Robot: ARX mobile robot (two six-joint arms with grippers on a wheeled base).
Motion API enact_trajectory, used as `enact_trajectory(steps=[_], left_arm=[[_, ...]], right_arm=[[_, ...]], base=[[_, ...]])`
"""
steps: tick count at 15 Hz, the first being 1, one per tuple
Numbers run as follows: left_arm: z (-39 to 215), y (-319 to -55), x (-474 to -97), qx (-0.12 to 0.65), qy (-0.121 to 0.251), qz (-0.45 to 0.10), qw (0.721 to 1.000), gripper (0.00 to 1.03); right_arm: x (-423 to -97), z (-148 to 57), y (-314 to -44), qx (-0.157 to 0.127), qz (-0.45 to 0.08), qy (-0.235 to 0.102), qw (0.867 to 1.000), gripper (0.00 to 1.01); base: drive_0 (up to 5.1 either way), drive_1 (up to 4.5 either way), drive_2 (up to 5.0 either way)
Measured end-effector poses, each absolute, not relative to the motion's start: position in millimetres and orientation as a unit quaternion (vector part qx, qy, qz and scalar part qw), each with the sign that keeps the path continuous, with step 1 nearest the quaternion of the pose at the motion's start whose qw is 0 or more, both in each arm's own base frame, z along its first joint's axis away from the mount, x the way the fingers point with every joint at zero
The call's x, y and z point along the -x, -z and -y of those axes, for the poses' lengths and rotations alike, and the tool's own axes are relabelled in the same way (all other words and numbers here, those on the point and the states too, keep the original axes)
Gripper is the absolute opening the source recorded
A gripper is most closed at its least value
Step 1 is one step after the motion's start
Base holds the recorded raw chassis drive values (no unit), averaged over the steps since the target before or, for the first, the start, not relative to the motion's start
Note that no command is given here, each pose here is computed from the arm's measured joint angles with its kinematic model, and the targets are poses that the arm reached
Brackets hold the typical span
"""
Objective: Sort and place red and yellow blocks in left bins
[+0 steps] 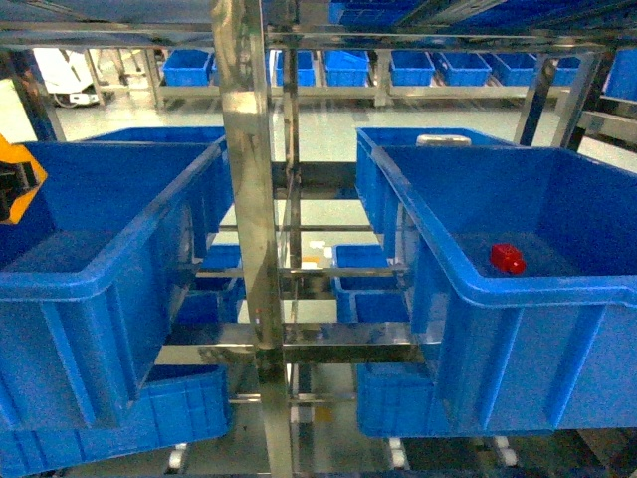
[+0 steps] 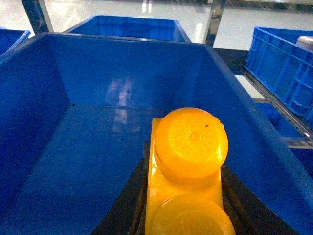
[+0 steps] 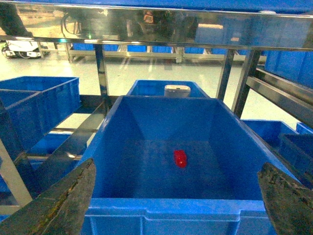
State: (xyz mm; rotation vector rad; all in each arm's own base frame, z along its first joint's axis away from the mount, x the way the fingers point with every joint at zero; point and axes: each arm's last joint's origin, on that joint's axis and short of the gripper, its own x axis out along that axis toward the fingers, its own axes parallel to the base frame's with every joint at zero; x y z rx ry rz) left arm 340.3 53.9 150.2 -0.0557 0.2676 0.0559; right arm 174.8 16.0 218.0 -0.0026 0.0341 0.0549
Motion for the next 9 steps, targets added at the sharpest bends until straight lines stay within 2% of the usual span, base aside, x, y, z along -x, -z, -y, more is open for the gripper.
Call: enact_trajectory(steps=[2, 5, 6, 9], left_arm=[[-76, -137, -361, 0.033, -0.042, -0.140, 0.989, 0.27], [-99, -127, -390, 0.043, -0.039, -0.161, 0.985, 0.27], [-102, -127, -396, 0.044, -0.037, -0.161, 0.985, 0.31], [-106, -132, -404, 0.039, -0.032, -0.155, 0.987, 0.70]], right_arm=[[-175, -16, -218, 0.001, -0.017, -0.027, 0.999, 0.98], [-175, -16, -218, 0.001, -0.017, -0.027, 0.999, 0.98], [-175, -16, -218, 0.001, -0.017, -0.027, 0.999, 0.98], [-175, -16, -218, 0.002, -0.017, -0.027, 0.999, 0.98]], base=[[0.0, 0.00, 0.0], [0.0, 0.00, 0.0], [0.0, 0.00, 0.0], [0.0, 0.00, 0.0]])
